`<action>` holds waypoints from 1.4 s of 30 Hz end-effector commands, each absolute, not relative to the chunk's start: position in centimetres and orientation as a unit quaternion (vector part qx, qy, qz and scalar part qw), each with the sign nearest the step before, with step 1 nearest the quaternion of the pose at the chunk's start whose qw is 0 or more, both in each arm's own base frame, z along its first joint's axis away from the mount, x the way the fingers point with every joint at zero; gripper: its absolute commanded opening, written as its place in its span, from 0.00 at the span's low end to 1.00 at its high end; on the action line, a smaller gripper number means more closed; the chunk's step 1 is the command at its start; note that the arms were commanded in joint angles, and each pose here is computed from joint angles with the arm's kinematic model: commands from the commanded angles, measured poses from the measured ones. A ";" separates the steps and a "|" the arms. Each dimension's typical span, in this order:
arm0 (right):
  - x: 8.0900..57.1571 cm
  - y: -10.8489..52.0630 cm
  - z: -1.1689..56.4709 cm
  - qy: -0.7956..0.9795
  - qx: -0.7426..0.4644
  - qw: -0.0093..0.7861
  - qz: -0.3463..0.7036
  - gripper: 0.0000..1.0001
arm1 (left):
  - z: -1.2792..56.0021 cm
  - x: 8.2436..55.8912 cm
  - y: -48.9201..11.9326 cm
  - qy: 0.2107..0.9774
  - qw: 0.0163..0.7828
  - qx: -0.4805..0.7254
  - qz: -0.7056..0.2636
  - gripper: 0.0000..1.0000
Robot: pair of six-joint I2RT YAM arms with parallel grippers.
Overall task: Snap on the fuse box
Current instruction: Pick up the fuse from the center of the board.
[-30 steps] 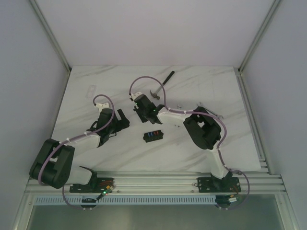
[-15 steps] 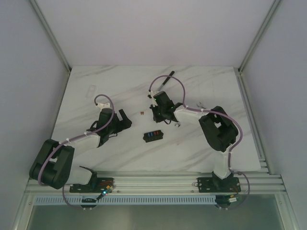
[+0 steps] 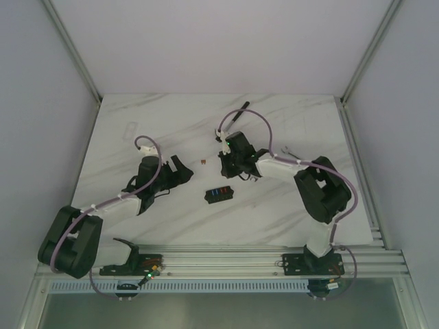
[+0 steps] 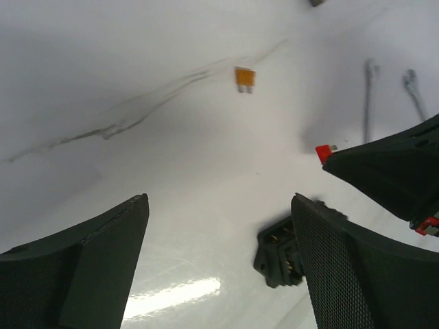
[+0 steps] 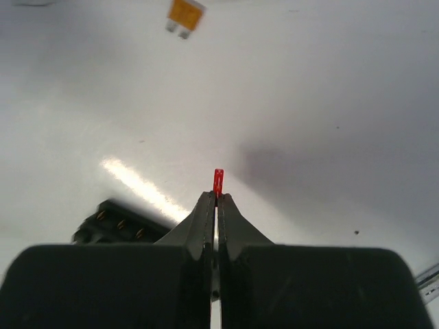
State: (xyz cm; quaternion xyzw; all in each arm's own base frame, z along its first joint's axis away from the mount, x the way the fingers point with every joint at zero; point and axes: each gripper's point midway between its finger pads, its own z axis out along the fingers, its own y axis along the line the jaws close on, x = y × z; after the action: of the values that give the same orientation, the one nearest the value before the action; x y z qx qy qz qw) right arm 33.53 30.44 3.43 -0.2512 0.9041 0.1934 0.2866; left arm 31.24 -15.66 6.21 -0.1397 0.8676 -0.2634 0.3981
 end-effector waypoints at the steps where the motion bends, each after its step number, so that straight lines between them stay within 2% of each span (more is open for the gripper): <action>1: 33.1 32.5 8.8 0.860 -0.254 0.339 0.283 0.00 | 10.1 31.1 -18.2 0.817 0.436 -0.114 -0.359 0.92; 12: 29.0 34.6 17.8 0.742 -0.291 0.391 0.460 0.00 | 19.8 28.9 -21.1 0.711 0.529 -0.030 -0.463 0.83; 15: 27.7 34.7 20.6 0.706 -0.301 0.408 0.494 0.00 | 21.8 27.9 -21.8 0.685 0.544 -0.009 -0.483 0.75; 21: 25.6 34.9 22.4 0.666 -0.331 0.403 0.533 0.00 | 23.2 26.9 -22.9 0.670 0.544 0.016 -0.504 0.60; 37: 23.3 34.4 27.0 0.597 -0.315 0.432 0.598 0.00 | 27.1 24.4 -23.9 0.585 0.552 0.002 -0.594 0.53; 42: 22.9 34.4 27.5 0.586 -0.316 0.431 0.609 0.00 | 28.1 23.8 -24.6 0.566 0.552 0.002 -0.612 0.47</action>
State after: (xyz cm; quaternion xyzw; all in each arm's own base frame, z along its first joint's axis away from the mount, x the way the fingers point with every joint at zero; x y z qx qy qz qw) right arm 23.78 34.61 25.09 -0.3037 0.6268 0.5872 0.4125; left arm 24.53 -24.44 25.48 0.0001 0.6126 -0.5832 0.5335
